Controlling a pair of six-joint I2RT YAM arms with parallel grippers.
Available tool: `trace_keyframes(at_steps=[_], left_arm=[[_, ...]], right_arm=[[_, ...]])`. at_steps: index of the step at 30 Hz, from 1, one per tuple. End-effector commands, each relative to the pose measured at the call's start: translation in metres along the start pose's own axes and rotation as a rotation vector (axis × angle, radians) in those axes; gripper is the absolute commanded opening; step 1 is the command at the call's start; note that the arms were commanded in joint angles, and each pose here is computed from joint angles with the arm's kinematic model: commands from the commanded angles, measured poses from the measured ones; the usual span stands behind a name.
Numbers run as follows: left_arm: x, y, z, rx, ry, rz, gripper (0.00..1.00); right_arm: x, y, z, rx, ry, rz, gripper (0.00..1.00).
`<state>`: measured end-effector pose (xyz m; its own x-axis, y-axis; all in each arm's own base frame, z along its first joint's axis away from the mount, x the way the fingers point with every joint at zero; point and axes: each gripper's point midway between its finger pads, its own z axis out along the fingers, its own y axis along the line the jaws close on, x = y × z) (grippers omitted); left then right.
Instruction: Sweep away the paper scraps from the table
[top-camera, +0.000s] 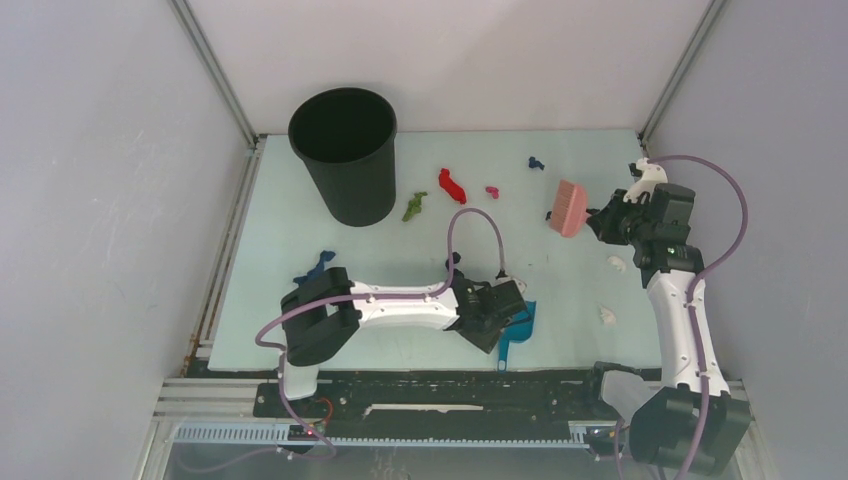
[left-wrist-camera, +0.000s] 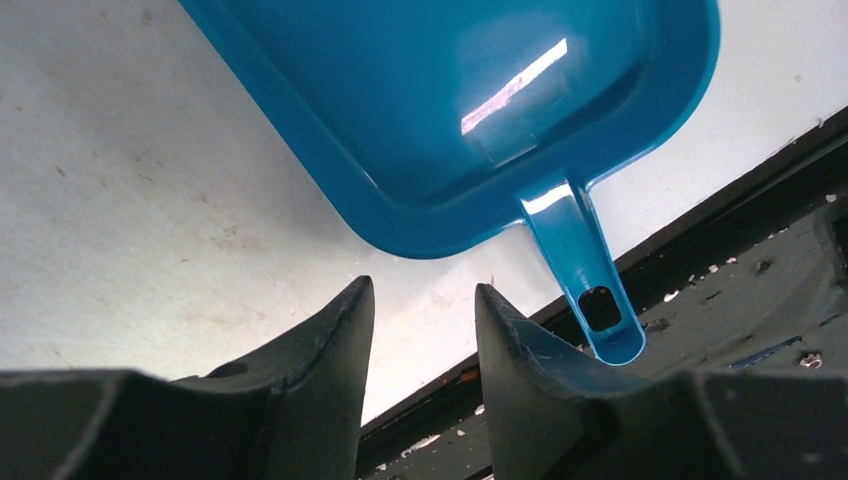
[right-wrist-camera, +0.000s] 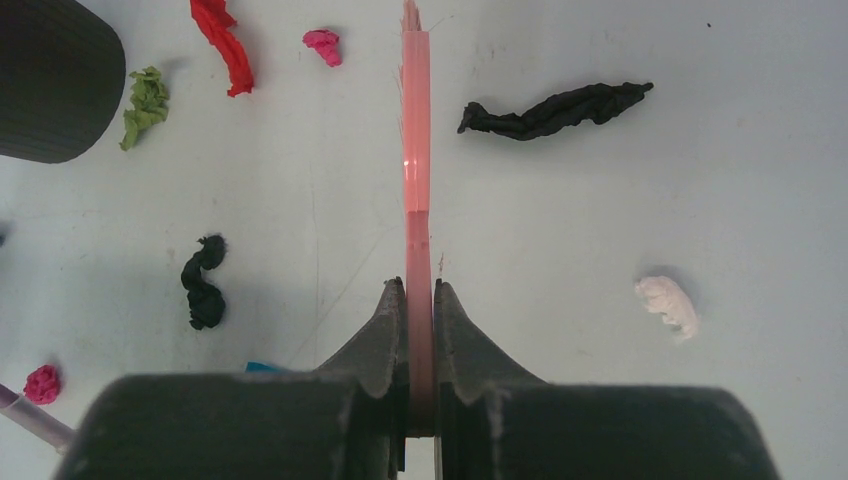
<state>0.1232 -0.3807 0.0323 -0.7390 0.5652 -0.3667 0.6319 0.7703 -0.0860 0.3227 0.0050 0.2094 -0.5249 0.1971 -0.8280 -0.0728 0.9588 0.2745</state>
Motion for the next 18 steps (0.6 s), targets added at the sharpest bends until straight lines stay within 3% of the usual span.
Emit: trace_keyframes(at_steps=[1,12,18], left_arm=[[-0.035,0.001,-0.006,-0.017,-0.097,0.014,0.48],[-0.106,0.044,-0.013,-0.065,-0.24,-0.084,0.51],[-0.081,0.049,-0.016,-0.047,-0.203,-0.106,0.52]], right_arm=[[-0.013,0.004,-0.004,-0.013,-0.053,-0.038,0.0],[-0.011,0.005,-0.002,-0.025,-0.045,-0.032,0.0],[-0.011,0.003,-0.004,-0.031,-0.043,-0.025,0.0]])
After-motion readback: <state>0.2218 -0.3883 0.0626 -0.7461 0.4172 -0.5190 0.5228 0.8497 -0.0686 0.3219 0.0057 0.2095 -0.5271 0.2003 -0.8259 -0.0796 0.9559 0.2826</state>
